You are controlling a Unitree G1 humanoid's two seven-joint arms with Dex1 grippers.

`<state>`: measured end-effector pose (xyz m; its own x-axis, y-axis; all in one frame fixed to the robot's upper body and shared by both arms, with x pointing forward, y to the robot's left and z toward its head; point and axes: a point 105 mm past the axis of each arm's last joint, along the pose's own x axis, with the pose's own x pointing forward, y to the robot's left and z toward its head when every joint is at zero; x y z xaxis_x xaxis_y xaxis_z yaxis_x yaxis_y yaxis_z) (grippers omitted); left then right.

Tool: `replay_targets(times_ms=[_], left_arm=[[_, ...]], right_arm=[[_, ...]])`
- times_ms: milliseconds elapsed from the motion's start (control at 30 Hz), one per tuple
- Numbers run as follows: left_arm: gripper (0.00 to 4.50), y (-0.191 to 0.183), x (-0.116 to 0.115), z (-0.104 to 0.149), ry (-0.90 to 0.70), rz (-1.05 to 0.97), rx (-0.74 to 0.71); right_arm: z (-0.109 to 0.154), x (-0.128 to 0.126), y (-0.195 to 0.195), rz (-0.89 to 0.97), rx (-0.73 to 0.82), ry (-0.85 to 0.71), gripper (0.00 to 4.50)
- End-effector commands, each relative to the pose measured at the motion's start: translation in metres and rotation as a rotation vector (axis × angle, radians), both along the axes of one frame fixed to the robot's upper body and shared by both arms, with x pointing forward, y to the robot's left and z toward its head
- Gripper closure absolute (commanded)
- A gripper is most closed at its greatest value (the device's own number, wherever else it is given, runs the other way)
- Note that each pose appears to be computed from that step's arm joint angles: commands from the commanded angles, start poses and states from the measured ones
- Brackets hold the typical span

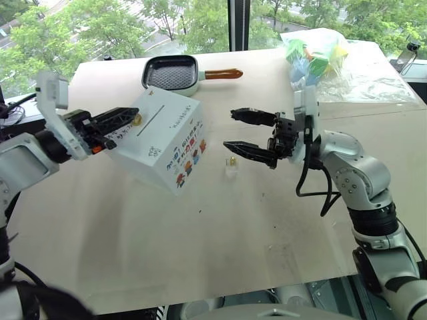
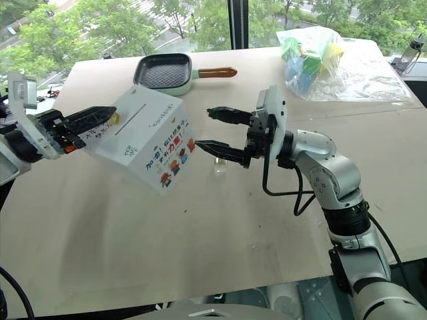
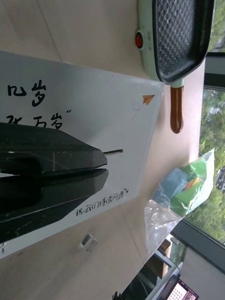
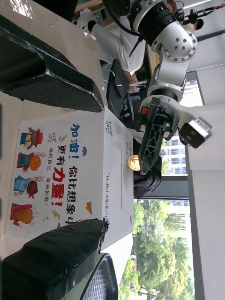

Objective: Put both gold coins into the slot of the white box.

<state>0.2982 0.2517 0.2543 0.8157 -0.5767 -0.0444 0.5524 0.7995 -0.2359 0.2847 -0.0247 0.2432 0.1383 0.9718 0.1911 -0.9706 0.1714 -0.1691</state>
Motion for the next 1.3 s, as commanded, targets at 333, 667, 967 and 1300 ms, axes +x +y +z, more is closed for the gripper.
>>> replay_targets(times_ms=[333, 667, 967, 1300], left_arm=[[4.50, -0.005, 0.012, -0.010, -0.001, -0.014, 0.030], [4.50, -0.021, 0.011, -0.011, -0.009, 0.023, 0.168], [4.50, -0.017, 0.009, -0.023, 0.040, 0.169, 0.192], [2.72, -0.027, 0.003, -0.002, -0.113, 0.187, 0.115]], right_arm=[[0.008, -0.003, -0.005, -0.020, 0.039, -0.039, 0.62], [0.008, -0.004, -0.004, -0.029, 0.051, -0.035, 0.62], [0.009, -0.004, -0.003, -0.035, 0.063, -0.029, 0.62], [0.004, -0.003, -0.004, -0.034, 0.052, -0.017, 0.49]])
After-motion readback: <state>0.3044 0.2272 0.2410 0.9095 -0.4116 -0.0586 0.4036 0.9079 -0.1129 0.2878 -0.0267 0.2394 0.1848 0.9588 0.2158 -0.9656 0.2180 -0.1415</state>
